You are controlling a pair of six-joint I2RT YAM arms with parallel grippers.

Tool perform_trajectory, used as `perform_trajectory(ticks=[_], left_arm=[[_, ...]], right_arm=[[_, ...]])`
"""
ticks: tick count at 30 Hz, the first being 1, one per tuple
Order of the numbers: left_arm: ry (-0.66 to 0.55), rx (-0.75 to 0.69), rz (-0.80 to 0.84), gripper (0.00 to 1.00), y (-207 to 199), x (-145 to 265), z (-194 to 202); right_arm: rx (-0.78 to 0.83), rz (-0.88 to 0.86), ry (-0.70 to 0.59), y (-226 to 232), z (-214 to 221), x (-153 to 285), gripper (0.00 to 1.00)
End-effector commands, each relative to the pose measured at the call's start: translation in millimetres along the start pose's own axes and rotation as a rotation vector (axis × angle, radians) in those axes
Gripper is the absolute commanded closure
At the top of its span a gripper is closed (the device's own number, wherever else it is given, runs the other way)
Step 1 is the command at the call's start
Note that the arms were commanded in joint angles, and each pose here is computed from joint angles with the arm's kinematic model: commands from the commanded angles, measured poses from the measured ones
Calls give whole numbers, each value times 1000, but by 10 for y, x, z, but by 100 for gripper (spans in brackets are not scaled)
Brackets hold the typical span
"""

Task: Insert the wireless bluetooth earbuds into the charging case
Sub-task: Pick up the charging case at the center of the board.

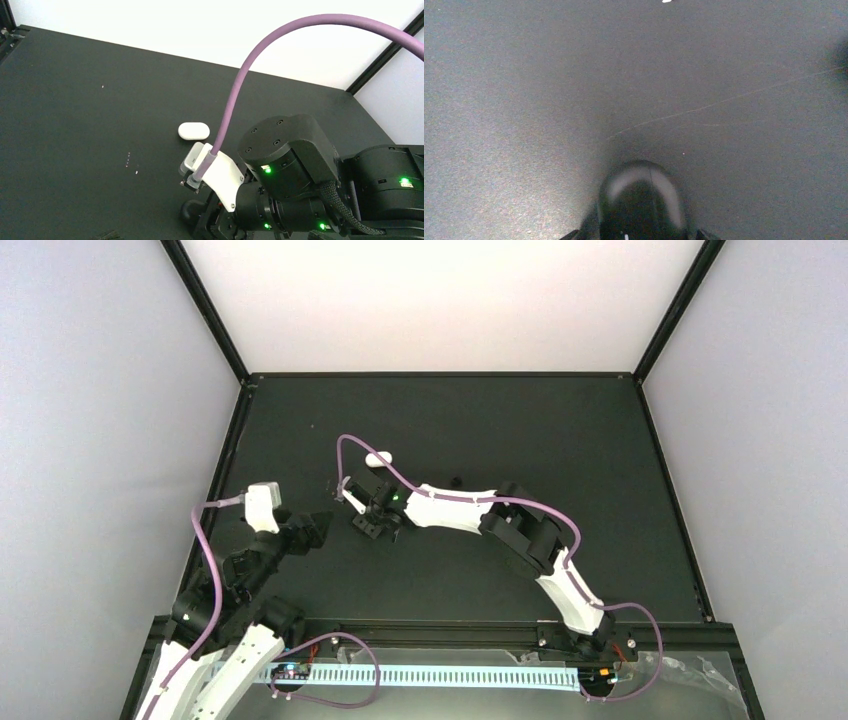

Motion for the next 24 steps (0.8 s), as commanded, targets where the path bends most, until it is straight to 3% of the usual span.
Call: perform_trajectory(ticks=[1, 5, 13, 20, 24], left_arm=[[-13, -17, 31, 1, -34, 20, -15], [-27, -13, 28, 1, -23, 32, -19], [-16, -11, 39, 1, -43, -23, -2], [-3, -4, 37, 1, -50, -59, 6], [-45, 59, 0, 1, 16, -41, 4]], right_arm=[[15, -31, 54, 21, 136, -136, 45], [-8, -37, 37, 21, 196, -76, 52], [-28, -46, 40, 18, 352, 2, 49], [-25, -36, 12, -3, 351, 61, 69], [-41, -6, -77, -48, 294, 308, 73]])
Point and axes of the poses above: each gripper's point midway between its finger pads, its own x axis back along the fingers, its own y axis along the line the jaws close on, z = x × y, the point moved 6 cm from there along x, back along the fingers, and after that the axes turned 1 degree about -x, right-handed, at the moved point
